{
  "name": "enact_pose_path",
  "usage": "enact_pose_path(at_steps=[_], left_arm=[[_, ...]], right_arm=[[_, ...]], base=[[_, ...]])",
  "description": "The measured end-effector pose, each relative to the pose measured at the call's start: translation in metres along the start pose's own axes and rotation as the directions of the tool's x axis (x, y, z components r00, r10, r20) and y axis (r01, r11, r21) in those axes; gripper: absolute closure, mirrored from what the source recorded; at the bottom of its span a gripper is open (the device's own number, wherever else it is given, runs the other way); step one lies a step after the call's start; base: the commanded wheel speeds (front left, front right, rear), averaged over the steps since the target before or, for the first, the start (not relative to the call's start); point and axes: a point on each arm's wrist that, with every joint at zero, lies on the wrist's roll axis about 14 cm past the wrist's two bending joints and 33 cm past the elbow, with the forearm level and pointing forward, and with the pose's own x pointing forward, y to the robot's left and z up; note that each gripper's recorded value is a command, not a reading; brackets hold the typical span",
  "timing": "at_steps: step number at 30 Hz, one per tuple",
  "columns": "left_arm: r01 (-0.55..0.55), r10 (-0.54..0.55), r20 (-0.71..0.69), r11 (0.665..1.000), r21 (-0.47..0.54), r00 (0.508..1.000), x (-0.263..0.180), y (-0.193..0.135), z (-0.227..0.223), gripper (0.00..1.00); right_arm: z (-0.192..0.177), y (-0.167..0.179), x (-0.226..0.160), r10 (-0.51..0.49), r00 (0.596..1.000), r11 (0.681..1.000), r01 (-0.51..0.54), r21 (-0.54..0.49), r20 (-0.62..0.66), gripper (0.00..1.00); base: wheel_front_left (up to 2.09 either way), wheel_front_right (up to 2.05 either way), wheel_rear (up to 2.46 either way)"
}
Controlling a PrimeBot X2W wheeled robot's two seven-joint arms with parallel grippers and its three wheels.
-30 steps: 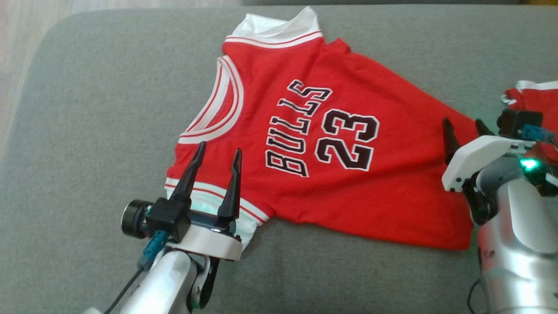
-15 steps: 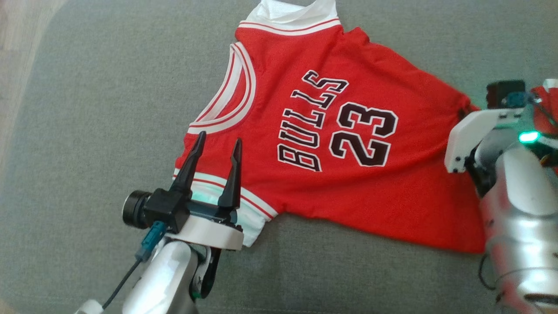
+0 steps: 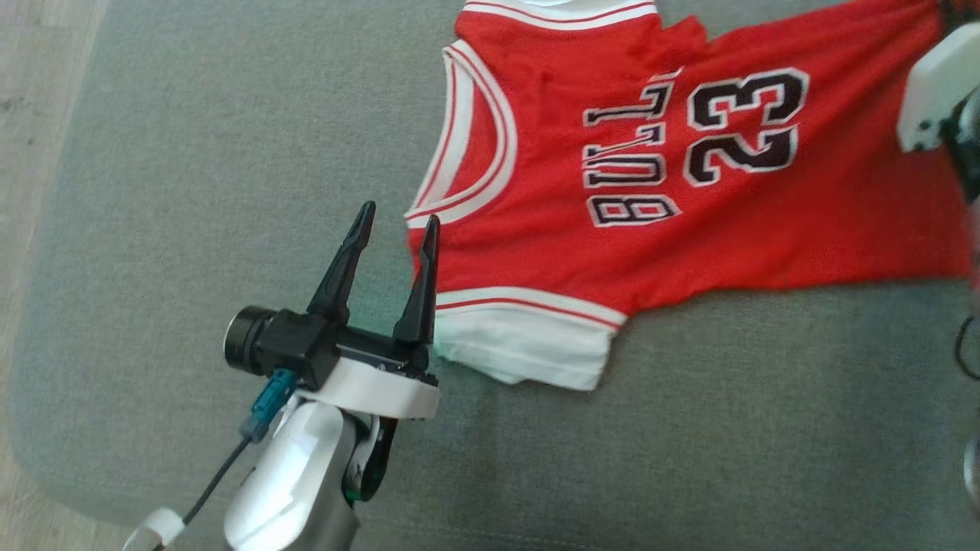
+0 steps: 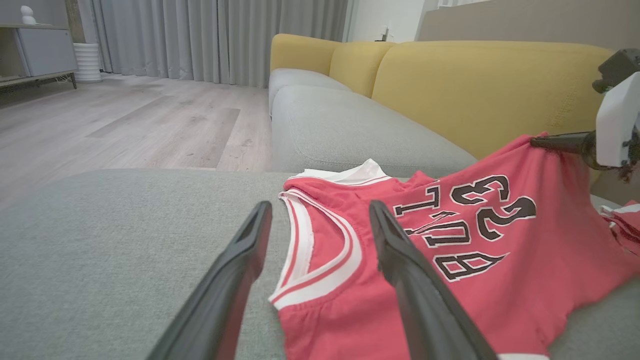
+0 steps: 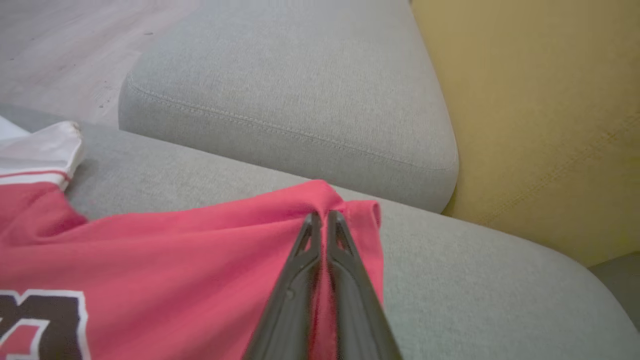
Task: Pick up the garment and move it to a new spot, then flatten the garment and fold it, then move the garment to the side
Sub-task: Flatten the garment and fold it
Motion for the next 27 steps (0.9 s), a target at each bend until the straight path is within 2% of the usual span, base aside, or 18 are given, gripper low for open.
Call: enact_pose_path(at_steps=[3,4,5,9,14,21,23,27], left_arm=[[-0.018,0.018,0.008,1.0,0.002,1.0,0.001,0.006,0.003,0.0],[-0.021,0.021,0.009,1.0,0.004,1.0,0.001,0.007,0.003,0.0],[-0.02,0.02,0.007,1.0,0.003,1.0,0.0,0.008,0.003,0.0],[-0.021,0.021,0.012,1.0,0.005,1.0,-0.001,0.007,0.006,0.0],[-0.017,0.016,0.042,1.0,0.016,0.999,-0.002,0.004,0.017,0.0],[-0.003,0.003,0.049,1.0,0.01,0.999,-0.011,-0.005,0.019,0.0],[0.014,-0.015,0.039,1.0,0.002,0.999,-0.017,-0.014,0.015,0.0],[0.04,-0.039,0.037,0.999,-0.001,0.999,-0.022,-0.025,0.014,0.0]], right_arm=[[0.009,0.001,0.007,0.004,1.0,1.0,-0.005,0.009,0.018,1.0],[0.01,0.003,0.008,0.009,1.0,1.0,-0.01,0.015,0.02,0.52],[0.01,0.005,0.008,0.013,1.0,1.0,-0.013,0.016,0.023,0.0],[0.016,0.009,0.002,0.022,0.996,0.999,-0.024,0.027,0.081,0.0],[0.032,0.021,-0.019,0.035,0.975,0.997,-0.051,0.064,0.219,0.0],[0.021,0.04,-0.057,0.025,0.944,0.976,-0.095,0.198,0.33,0.0],[0.011,0.04,-0.079,-0.007,0.932,0.957,-0.099,0.273,0.363,0.0],[-0.007,0.04,-0.116,-0.04,0.911,0.932,-0.114,0.344,0.409,0.0]], base=[[0.0,0.0,0.0],[0.0,0.0,0.0],[0.0,0.0,0.0],[0.0,0.0,0.0],[0.0,0.0,0.0],[0.0,0.0,0.0],[0.0,0.0,0.0],[0.0,0.0,0.0]])
